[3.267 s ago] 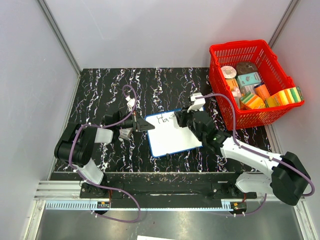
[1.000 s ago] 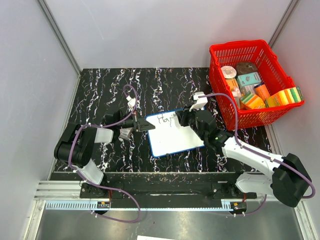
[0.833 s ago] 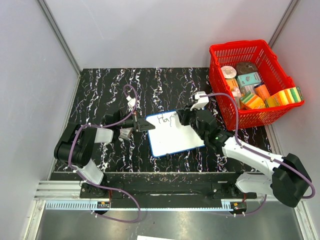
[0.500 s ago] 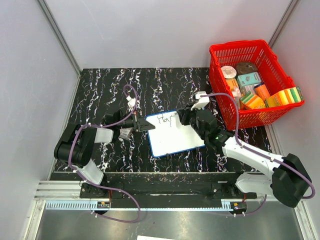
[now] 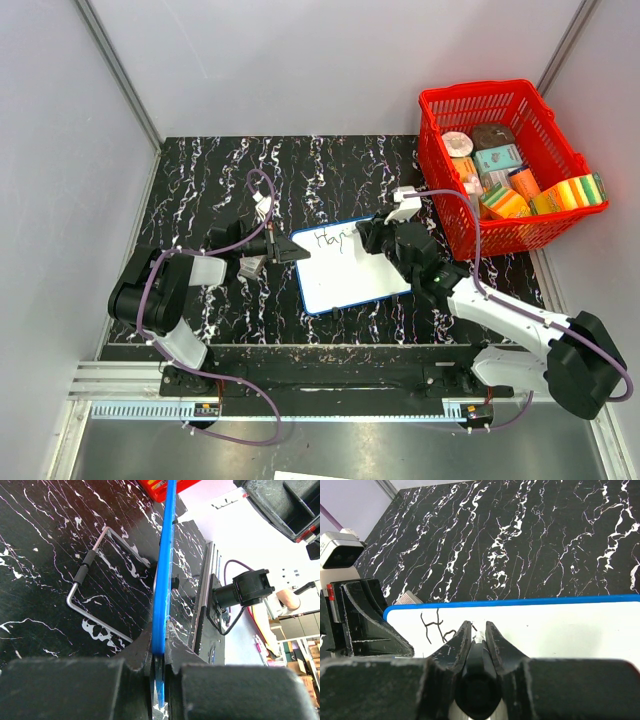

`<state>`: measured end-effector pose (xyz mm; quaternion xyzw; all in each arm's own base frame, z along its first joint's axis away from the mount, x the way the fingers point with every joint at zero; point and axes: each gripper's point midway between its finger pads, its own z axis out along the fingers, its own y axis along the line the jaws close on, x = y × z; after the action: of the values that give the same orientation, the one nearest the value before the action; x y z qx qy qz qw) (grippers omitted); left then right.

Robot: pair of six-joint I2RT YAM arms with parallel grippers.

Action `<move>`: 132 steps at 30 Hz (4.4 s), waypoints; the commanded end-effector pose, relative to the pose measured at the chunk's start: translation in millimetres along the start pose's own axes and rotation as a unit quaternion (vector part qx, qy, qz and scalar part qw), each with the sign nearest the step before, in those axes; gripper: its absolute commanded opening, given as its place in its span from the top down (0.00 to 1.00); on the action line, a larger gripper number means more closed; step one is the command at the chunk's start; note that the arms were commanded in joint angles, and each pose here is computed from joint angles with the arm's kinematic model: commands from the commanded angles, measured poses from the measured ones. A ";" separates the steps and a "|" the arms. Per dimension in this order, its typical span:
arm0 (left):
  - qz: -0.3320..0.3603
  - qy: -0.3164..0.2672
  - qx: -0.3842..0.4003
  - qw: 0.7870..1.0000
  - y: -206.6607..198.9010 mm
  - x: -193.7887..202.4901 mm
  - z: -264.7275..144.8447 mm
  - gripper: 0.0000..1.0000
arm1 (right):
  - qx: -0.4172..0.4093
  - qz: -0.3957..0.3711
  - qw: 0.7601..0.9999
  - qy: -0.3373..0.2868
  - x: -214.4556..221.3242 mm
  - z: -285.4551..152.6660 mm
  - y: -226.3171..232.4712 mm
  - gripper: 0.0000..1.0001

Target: Write a sentence on the whiteboard

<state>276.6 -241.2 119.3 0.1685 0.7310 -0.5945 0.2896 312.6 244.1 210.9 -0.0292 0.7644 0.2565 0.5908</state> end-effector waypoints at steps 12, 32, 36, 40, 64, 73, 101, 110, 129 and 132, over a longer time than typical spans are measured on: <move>0.059 -0.009 -0.027 0.998 11.8 -5.6 3.9 1.00 | -0.030 0.024 0.999 0.001 1.6 -1.4 8.6 1.00; 0.059 -0.008 -0.028 0.998 11.6 -5.4 3.9 1.00 | 0.008 0.017 0.996 -0.082 -45.4 -22.1 -6.0 1.00; 0.058 -0.006 -0.029 0.998 11.9 -4.3 3.6 1.00 | -0.007 0.018 0.997 -0.072 -45.2 -16.2 3.0 1.00; 0.059 -0.007 -0.030 0.998 11.8 -5.0 3.6 1.00 | -0.008 0.019 0.998 -0.067 -42.5 -11.3 4.5 1.00; 0.061 -0.005 -0.029 0.998 11.3 -4.1 4.3 1.00 | 0.010 0.018 0.998 -0.055 -28.7 -1.2 -2.9 1.00; 0.062 -0.004 -0.030 0.998 11.3 -4.4 4.2 1.00 | 0.003 0.012 1.000 -0.014 -4.1 -3.7 -5.0 1.00; 0.060 -0.001 -0.032 0.998 12.7 -3.5 5.8 1.00 | -0.012 0.013 0.999 0.034 25.7 -22.0 -10.0 1.00; 0.061 -0.001 -0.033 0.998 12.9 -3.1 6.0 1.00 | -0.027 0.024 0.999 -0.007 -3.4 -31.5 -1.5 1.00; 0.063 0.000 -0.034 0.997 12.3 -2.9 5.5 1.00 | 0.008 0.014 0.998 -0.057 -44.8 -2.4 4.1 1.00; 0.064 0.000 -0.034 0.997 12.1 -3.0 5.4 1.00 | 0.014 0.011 0.999 -0.050 -38.5 -0.1 1.1 1.00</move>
<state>274.9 -245.3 121.6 0.1871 0.7301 -0.5886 0.2926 311.5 236.2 217.9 -0.0186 0.7623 0.2521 0.5958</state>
